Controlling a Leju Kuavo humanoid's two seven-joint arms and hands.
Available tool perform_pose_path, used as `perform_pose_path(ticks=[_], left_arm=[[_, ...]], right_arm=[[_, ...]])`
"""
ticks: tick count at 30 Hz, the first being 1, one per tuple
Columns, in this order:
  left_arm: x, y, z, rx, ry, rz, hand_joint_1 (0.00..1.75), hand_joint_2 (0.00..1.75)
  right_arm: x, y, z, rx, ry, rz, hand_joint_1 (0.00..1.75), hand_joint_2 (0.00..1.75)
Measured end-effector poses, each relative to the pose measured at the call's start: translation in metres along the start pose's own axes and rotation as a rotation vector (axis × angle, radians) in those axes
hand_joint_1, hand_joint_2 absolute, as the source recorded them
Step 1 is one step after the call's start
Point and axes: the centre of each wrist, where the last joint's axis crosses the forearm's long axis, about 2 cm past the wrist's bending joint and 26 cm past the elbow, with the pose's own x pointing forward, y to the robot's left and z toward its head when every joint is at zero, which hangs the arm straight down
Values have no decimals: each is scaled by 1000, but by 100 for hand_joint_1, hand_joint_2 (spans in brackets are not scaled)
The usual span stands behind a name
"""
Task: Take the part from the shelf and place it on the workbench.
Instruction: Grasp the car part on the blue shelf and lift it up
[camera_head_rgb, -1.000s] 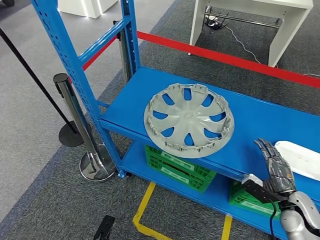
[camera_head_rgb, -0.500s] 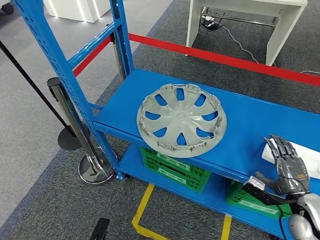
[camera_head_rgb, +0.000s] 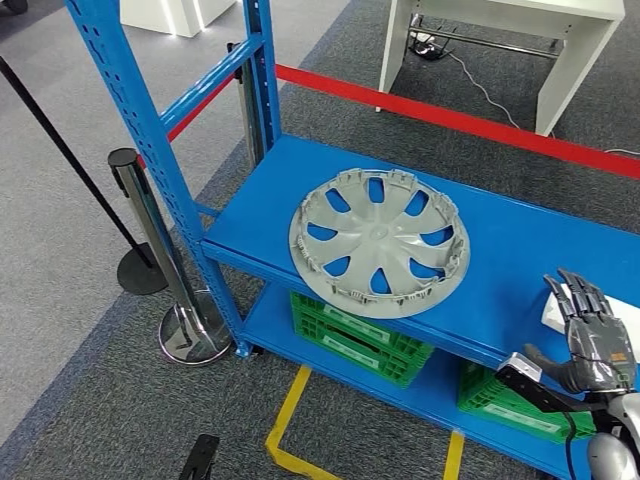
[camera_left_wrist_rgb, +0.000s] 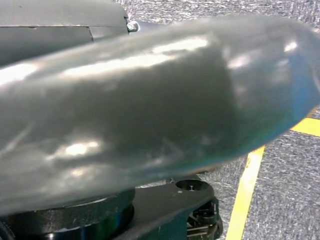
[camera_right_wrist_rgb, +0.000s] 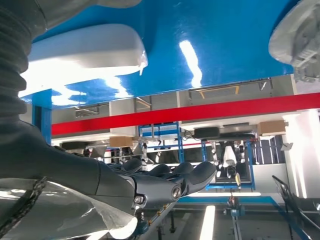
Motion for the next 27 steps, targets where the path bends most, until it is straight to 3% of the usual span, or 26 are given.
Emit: perform_pose_path(ticks=[11, 27], left_arm=[[0, 0, 0, -1, 0, -2, 0, 0], [1, 0, 0, -6, 1, -12, 0, 0]], right_arm=[[-2, -1, 0, 0, 15, 10, 0, 175], [-30, 2, 6, 92, 118, 67, 0, 175]])
